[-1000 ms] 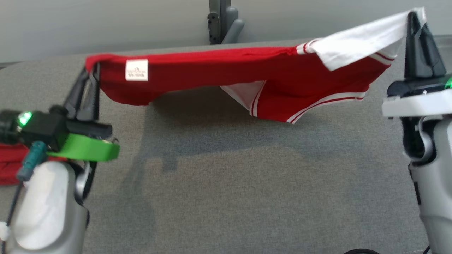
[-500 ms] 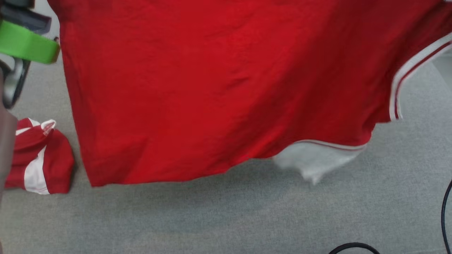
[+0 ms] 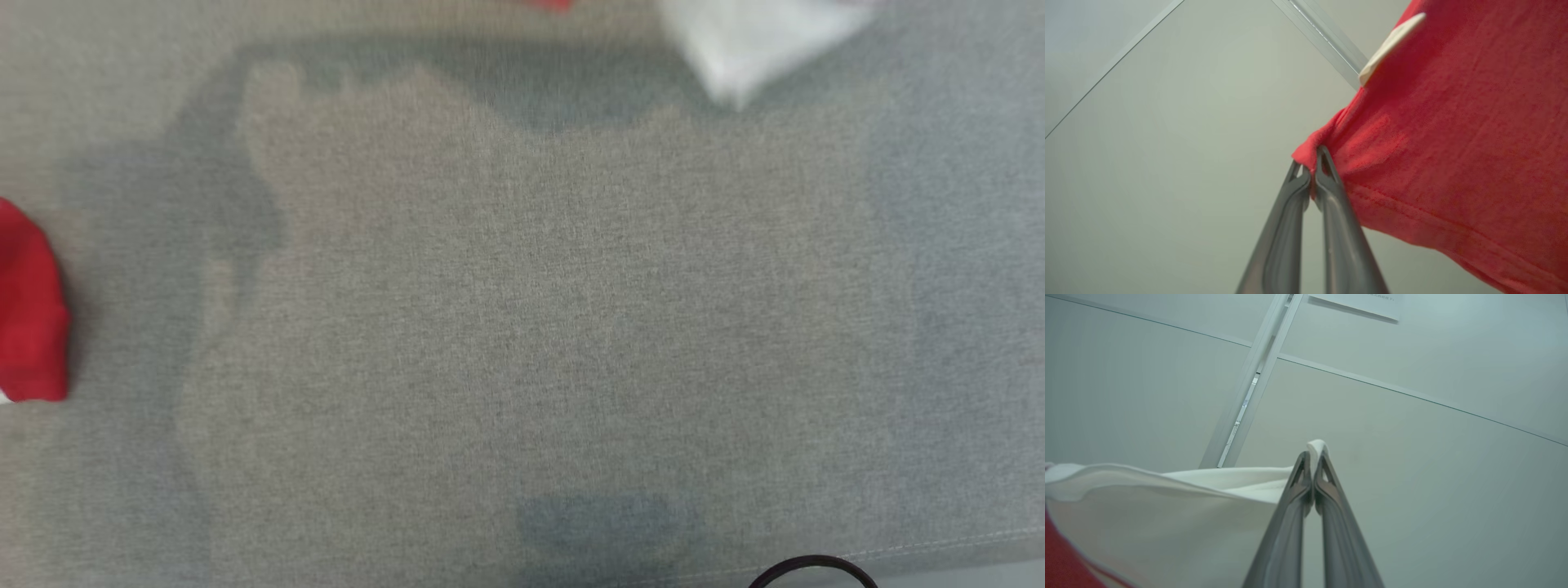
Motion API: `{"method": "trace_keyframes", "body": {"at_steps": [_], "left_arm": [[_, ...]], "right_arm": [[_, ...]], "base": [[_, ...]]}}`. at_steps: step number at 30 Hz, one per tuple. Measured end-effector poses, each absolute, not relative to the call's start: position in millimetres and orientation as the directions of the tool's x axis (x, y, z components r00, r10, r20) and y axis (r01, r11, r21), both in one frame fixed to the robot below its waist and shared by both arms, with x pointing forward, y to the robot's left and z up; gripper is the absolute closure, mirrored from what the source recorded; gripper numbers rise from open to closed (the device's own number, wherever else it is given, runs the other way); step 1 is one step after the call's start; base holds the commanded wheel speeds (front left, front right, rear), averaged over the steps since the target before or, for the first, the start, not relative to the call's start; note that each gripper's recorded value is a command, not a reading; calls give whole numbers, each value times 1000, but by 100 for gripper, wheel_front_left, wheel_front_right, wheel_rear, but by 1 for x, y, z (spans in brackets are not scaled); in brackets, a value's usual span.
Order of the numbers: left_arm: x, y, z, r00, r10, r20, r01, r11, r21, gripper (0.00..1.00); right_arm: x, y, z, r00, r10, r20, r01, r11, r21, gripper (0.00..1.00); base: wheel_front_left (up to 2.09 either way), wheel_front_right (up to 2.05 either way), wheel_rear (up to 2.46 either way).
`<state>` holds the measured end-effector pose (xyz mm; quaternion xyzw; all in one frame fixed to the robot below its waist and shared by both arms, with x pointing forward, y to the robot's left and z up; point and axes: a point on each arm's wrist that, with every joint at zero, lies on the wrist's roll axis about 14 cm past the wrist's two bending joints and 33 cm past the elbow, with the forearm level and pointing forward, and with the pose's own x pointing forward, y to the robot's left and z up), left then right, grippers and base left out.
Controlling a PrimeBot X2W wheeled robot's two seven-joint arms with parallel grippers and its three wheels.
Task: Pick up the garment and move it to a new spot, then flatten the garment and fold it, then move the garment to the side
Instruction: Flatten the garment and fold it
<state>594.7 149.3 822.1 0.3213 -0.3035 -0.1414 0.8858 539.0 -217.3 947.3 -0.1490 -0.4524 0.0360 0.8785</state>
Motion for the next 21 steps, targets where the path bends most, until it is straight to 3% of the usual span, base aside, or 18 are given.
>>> {"method": "trace_keyframes", "body": {"at_steps": [2, 6, 13, 17, 21], "left_arm": [[614, 143, 843, 738, -445, 507, -3, 749, 662, 100], [634, 123, 830, 708, -475, 523, 11, 748, 664, 100], [670, 125, 668, 846, -443, 295, 212, 789, 576, 100], [647, 122, 572, 903, -402, 150, 306, 848, 433, 100], [599, 121, 498, 931, -364, 0, 349, 891, 291, 100]], "right_arm": [[557, -229, 953, 573, 165, 803, 132, 948, -288, 100], [587, -234, 929, 598, 149, 788, 141, 948, -286, 100], [642, -236, 768, 819, 153, 553, 3, 962, -272, 100], [627, -242, 672, 911, 145, 387, -65, 975, -212, 100], [584, -266, 605, 965, 63, 256, -40, 995, -94, 100]], "base": [[0, 0, 0], [0, 0, 0], [0, 0, 0], [0, 0, 0], [0, 0, 0]]}}
